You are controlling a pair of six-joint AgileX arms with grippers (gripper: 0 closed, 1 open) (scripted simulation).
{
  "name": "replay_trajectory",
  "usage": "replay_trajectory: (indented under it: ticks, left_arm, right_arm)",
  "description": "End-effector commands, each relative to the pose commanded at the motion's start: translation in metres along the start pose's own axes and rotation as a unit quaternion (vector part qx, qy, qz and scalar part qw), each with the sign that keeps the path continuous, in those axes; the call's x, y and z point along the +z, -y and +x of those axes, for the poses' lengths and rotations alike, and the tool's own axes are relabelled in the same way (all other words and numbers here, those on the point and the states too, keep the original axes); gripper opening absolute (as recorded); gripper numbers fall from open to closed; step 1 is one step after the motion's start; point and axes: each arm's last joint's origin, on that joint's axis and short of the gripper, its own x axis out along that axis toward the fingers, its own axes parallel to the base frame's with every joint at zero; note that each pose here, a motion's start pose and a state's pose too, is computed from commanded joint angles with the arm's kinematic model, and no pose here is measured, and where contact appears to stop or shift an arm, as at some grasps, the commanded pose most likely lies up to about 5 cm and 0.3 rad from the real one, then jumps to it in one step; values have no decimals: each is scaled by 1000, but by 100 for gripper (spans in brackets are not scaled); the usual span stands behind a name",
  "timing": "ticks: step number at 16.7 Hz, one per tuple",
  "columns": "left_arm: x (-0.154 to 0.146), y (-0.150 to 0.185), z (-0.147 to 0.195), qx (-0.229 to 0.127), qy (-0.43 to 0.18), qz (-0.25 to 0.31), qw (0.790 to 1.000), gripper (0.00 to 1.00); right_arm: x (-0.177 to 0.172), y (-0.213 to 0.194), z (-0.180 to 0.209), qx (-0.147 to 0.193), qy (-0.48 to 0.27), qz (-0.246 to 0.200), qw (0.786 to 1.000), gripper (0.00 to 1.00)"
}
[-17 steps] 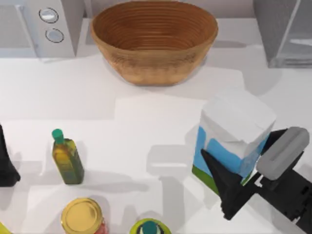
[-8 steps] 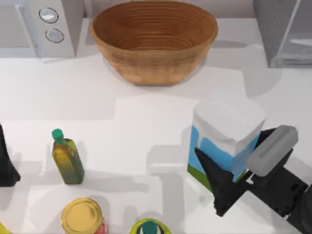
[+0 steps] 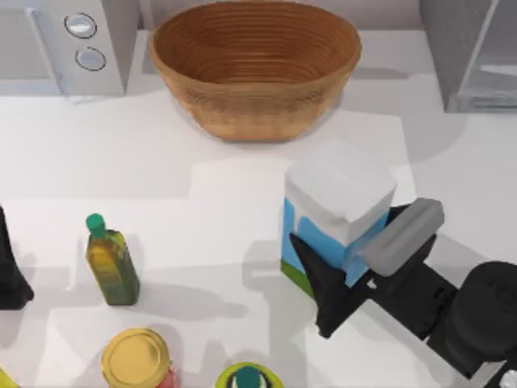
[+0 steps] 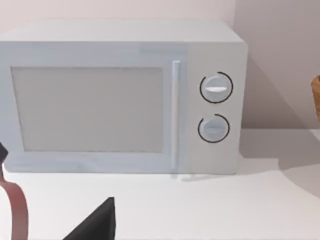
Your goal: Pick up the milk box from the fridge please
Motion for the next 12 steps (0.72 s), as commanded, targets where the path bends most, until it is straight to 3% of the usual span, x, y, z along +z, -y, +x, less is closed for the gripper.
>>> replay_trajectory:
  ticks: [5, 12]
  left_arm:
    - [0, 0, 0, 0, 0, 0, 1000, 100]
    - [0, 0, 0, 0, 0, 0, 1000, 100]
  right_arm:
    - [-2, 0, 2, 0, 2, 0, 1000, 0]
    - [-2, 0, 2, 0, 2, 0, 1000, 53]
